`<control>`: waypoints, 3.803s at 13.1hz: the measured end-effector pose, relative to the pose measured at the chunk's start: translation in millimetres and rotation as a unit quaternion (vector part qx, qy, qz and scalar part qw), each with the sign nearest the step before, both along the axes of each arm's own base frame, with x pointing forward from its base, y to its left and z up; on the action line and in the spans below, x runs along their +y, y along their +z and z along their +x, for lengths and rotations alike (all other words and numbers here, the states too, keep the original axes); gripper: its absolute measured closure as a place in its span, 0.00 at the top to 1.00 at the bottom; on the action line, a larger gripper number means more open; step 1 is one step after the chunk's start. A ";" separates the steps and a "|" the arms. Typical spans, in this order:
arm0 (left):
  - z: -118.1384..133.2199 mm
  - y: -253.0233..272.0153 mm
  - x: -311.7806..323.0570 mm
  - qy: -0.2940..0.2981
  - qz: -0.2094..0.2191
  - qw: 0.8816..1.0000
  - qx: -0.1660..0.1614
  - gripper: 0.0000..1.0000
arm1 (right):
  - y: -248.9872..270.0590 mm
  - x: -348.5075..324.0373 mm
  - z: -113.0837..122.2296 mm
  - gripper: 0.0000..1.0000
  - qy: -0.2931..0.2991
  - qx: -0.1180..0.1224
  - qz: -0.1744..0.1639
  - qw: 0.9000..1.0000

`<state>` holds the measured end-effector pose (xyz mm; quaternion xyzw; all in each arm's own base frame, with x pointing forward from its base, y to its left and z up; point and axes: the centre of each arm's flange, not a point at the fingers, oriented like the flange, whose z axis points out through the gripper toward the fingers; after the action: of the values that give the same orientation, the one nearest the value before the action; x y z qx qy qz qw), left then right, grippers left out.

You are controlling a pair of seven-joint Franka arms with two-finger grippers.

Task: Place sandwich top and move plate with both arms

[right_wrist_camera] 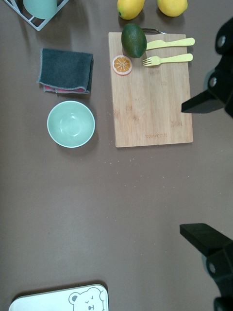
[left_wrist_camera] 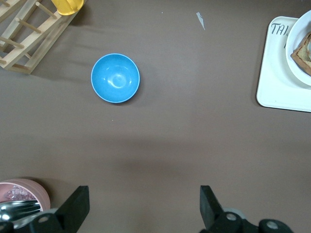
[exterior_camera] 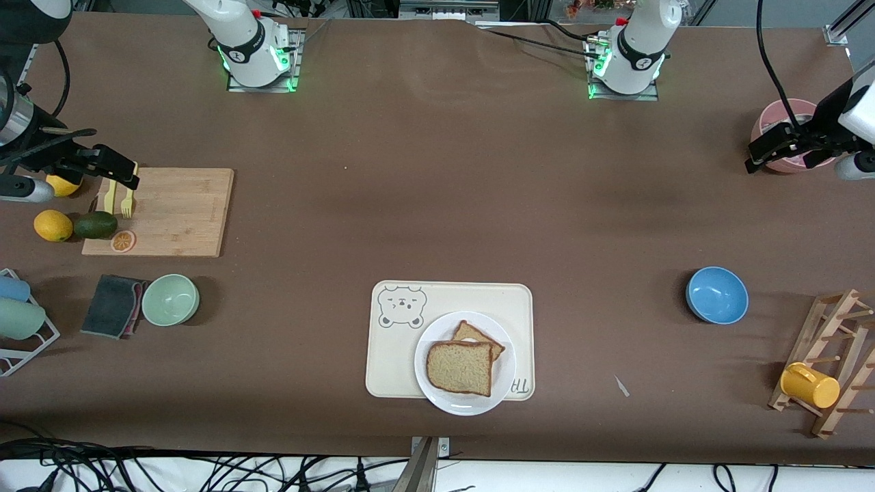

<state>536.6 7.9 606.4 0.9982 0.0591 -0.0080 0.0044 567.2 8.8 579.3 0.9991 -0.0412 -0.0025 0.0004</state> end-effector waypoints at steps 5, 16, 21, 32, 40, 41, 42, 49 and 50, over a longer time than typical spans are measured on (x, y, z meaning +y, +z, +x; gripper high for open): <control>-3.0 6.9 4.0 0.004 0.000 1.000 -0.006 1.00 | 0.0 0.0 0.0 1.00 0.000 0.000 0.000 1.000; -4.1 8.4 8.8 0.008 0.000 1.000 -0.007 1.00 | 0.0 0.0 0.0 1.00 0.000 0.000 0.000 1.000; -4.1 8.4 8.8 0.008 0.000 1.000 -0.007 1.00 | 0.0 -0.3 0.0 1.00 0.000 0.000 0.000 1.000; -3.8 7.9 9.1 0.008 0.000 1.000 -0.006 1.00 | 2.2 -0.8 0.3 1.00 0.000 -0.002 -0.002 1.000; -2.3 4.7 13.2 0.012 0.000 1.000 -0.003 1.00 | 2.5 -5.0 4.7 1.00 -0.004 -0.005 -0.004 1.000; -1.9 4.0 12.9 0.011 0.000 1.000 -0.003 1.00 | 2.4 -5.1 4.7 1.00 -0.004 -0.005 -0.004 1.000; -1.5 3.3 11.2 0.009 0.000 1.000 -0.002 1.00 | 2.2 -5.2 4.8 1.00 -0.004 -0.005 -0.005 1.000; -1.4 2.6 17.1 0.013 -0.005 1.000 -0.002 1.00 | 2.0 -6.0 4.9 1.00 -0.004 -0.005 -0.007 1.000; -1.4 2.6 17.1 0.013 -0.005 1.000 -0.002 1.00 | 2.1 -6.0 4.9 1.00 -0.004 -0.005 -0.007 1.000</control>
<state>535.2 25.0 609.0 0.9974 0.0717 -0.0066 0.0099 572.1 2.8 581.4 0.9990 -0.0449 0.0023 0.0071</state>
